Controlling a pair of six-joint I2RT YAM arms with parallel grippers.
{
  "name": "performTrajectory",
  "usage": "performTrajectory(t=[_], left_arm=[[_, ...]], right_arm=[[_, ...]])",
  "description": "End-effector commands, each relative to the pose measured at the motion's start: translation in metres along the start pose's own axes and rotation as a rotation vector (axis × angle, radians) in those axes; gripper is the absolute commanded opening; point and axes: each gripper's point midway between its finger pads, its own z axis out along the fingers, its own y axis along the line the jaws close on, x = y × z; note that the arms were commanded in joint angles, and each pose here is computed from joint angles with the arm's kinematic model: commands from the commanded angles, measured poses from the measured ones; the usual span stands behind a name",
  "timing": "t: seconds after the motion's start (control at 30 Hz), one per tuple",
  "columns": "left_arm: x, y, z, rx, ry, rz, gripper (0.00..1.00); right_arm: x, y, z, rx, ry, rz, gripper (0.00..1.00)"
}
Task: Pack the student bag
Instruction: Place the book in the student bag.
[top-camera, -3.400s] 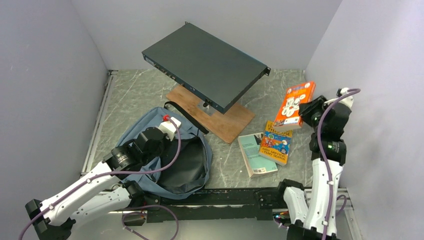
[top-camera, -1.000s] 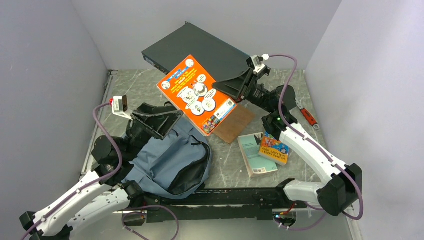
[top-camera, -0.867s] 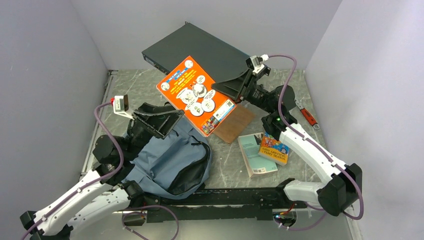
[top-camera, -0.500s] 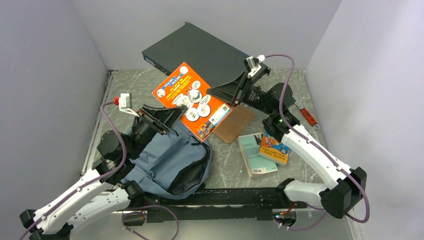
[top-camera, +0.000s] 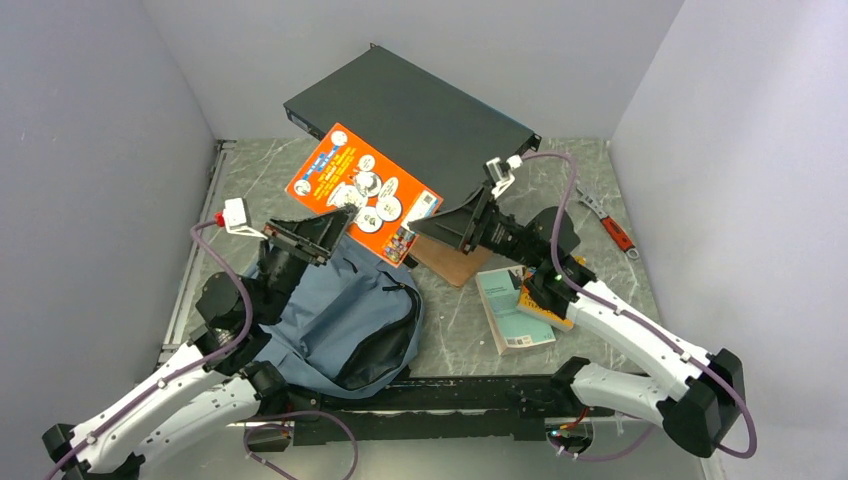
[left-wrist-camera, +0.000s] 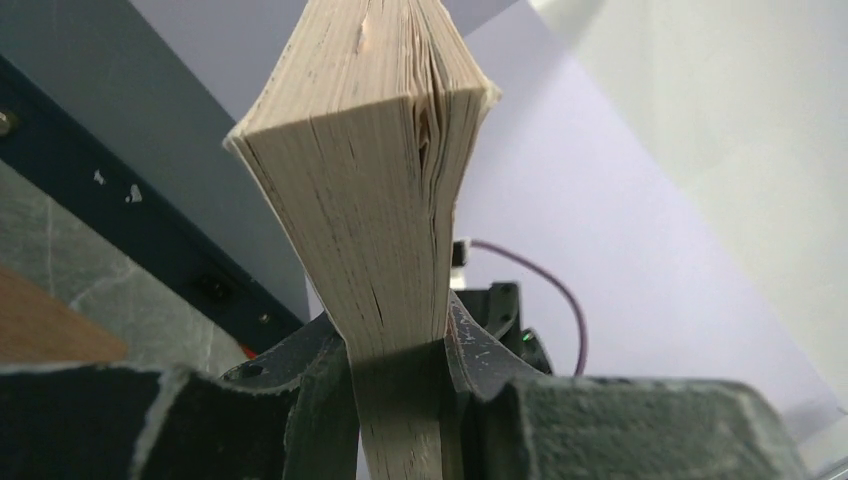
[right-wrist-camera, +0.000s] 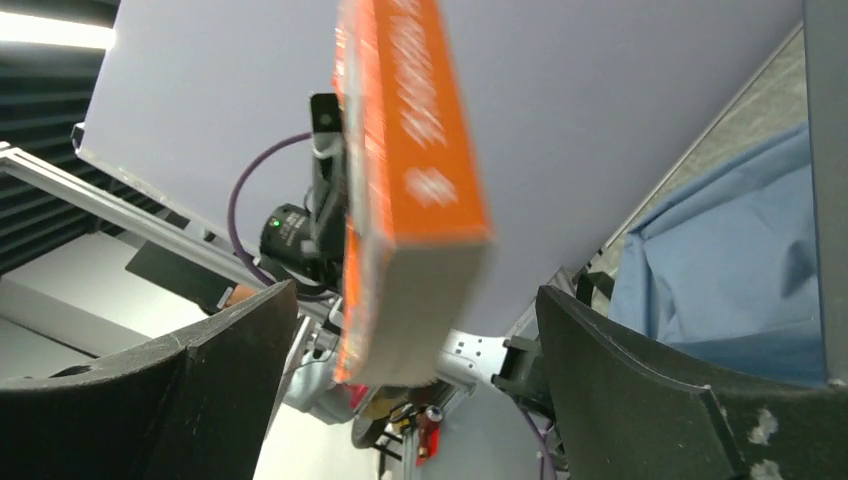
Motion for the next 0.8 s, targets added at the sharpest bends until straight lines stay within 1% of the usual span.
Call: performTrajectory(t=[0.0, 0.03, 0.17, 0.23, 0.37, 0.4, 0.53, 0.57, 0.6, 0.67, 0.7, 0.77], left_arm=[[-0.058, -0.064, -0.011, 0.216, -0.215, -0.079, 0.00], [-0.058, -0.064, -0.011, 0.220, -0.213, -0.078, 0.00], [-0.051, -0.063, -0.011, 0.232, -0.189, -0.093, 0.00], [-0.047, -0.063, -0.012, 0.246, -0.174, -0.096, 0.00], [-0.042, -0.056, -0.014, 0.229, -0.154, -0.103, 0.00], [-0.041, -0.056, -0.015, 0.228, -0.151, -0.102, 0.00], [-0.033, -0.053, -0.016, 0.229, -0.113, -0.106, 0.00], [-0.029, -0.051, -0.016, 0.224, -0.098, -0.105, 0.00], [-0.023, -0.045, -0.016, 0.200, -0.071, -0.102, 0.00], [-0.011, -0.033, -0.015, 0.140, -0.011, -0.086, 0.00], [-0.002, -0.024, -0.015, 0.093, 0.032, -0.061, 0.06], [0.016, 0.003, -0.019, -0.035, 0.126, -0.004, 0.35]], right_arm=[[0.008, 0.014, 0.004, -0.098, -0.038, 0.038, 0.92], [0.014, 0.016, 0.006, -0.125, -0.025, 0.053, 0.90], [0.026, 0.023, 0.011, -0.220, -0.006, 0.111, 0.77], [0.027, 0.026, 0.013, -0.245, -0.004, 0.115, 0.75], [0.026, 0.037, 0.015, -0.279, -0.012, 0.088, 0.75], [0.026, 0.038, 0.016, -0.274, -0.011, 0.082, 0.73], [0.024, 0.038, 0.015, -0.272, -0.024, 0.066, 0.53], [0.024, 0.038, 0.013, -0.270, -0.030, 0.063, 0.45], [0.025, 0.035, 0.012, -0.260, -0.033, 0.061, 0.33], [0.028, 0.030, 0.008, -0.240, -0.028, 0.050, 0.01], [0.031, 0.028, 0.005, -0.225, -0.021, 0.040, 0.00], [0.037, 0.019, -0.004, -0.165, -0.011, 0.009, 0.00]])
